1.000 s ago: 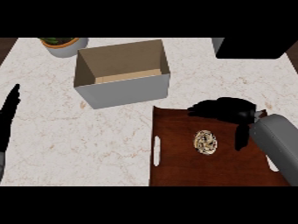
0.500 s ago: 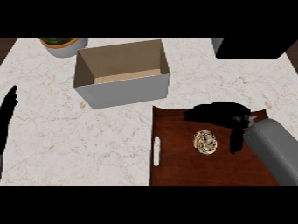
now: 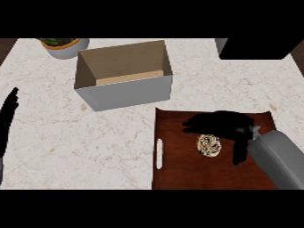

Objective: Pick the cupcake from the tray and place it in the cardboard box

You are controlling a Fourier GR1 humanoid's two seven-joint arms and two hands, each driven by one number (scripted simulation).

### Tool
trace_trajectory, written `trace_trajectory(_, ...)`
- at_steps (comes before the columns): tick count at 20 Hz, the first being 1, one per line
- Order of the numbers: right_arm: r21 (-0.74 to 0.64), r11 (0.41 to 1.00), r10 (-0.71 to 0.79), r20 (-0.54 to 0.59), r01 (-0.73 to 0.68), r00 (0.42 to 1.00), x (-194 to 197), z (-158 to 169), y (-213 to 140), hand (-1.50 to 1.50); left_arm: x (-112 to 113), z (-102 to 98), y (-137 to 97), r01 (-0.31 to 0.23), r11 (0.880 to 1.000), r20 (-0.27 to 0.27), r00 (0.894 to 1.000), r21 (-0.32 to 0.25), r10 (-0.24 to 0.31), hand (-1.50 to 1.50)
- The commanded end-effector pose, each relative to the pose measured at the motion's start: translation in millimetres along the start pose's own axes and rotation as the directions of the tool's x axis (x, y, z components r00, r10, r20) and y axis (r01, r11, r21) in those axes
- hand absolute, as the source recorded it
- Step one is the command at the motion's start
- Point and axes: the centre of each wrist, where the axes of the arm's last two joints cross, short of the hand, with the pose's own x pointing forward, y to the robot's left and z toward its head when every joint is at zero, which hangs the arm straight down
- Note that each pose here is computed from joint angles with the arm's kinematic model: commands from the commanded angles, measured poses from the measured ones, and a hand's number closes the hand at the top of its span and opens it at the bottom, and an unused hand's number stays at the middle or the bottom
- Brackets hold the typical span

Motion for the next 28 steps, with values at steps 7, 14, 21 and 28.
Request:
trace_trajectory(7,0.12,0.993,0.021,-0.106,-0.008,0.994,9.4,-6.9,20.1,-1.5,-8.3,-2.0,11.6,0.004,1.0,0.008,1.0,0.006,-0.004,0.0)
trace_trajectory(14,-0.058,0.994,0.089,-0.083,-0.094,0.993,16.9,-44.3,15.2,1.5,9.9,-2.8,-1.2,-0.004,1.0,0.011,1.0,0.001,0.004,0.0)
trace_trajectory(21,-0.201,0.965,0.153,-0.092,-0.169,0.984,9.7,-52.2,43.0,1.5,9.9,-5.4,1.0,0.0,1.0,-0.009,1.0,0.003,0.0,0.0)
trace_trajectory(28,-0.512,0.859,-0.423,-0.719,-0.007,0.552,2.3,-22.5,72.4,1.5,-20.3,14.4,13.7,0.024,0.997,-0.085,0.996,0.073,-0.017,0.0)
